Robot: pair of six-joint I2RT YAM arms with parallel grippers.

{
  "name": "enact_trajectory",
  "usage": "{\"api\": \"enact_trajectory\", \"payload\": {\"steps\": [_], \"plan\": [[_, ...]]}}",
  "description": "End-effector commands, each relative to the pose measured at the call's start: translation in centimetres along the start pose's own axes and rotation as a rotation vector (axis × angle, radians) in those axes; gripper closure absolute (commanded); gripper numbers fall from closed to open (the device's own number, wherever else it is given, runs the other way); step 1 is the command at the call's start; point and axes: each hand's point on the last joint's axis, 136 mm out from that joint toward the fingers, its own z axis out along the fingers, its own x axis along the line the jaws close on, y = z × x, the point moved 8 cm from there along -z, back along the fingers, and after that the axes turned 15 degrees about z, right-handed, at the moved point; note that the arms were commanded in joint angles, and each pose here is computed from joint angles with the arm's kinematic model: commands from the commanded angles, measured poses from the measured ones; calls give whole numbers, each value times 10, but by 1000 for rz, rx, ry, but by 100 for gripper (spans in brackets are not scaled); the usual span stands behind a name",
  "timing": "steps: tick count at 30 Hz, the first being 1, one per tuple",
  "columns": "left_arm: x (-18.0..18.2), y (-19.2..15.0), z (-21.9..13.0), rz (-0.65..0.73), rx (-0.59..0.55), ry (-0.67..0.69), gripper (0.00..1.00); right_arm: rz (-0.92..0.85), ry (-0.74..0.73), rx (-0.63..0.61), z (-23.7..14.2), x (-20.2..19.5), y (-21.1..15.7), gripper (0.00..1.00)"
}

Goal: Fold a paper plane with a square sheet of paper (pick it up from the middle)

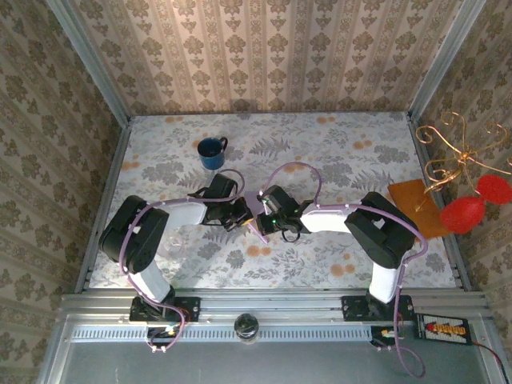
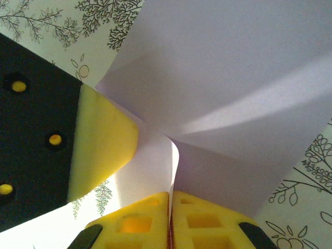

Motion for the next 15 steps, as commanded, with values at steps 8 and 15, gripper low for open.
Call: {"api": "enact_trajectory", "payload": {"steps": [8, 15], "plan": [[8, -6, 2, -17, 19, 48, 98, 28, -102, 71, 10, -14, -12, 91], [11, -7, 5, -18, 27, 53, 98, 31, -102, 72, 10, -14, -13, 92]]}}
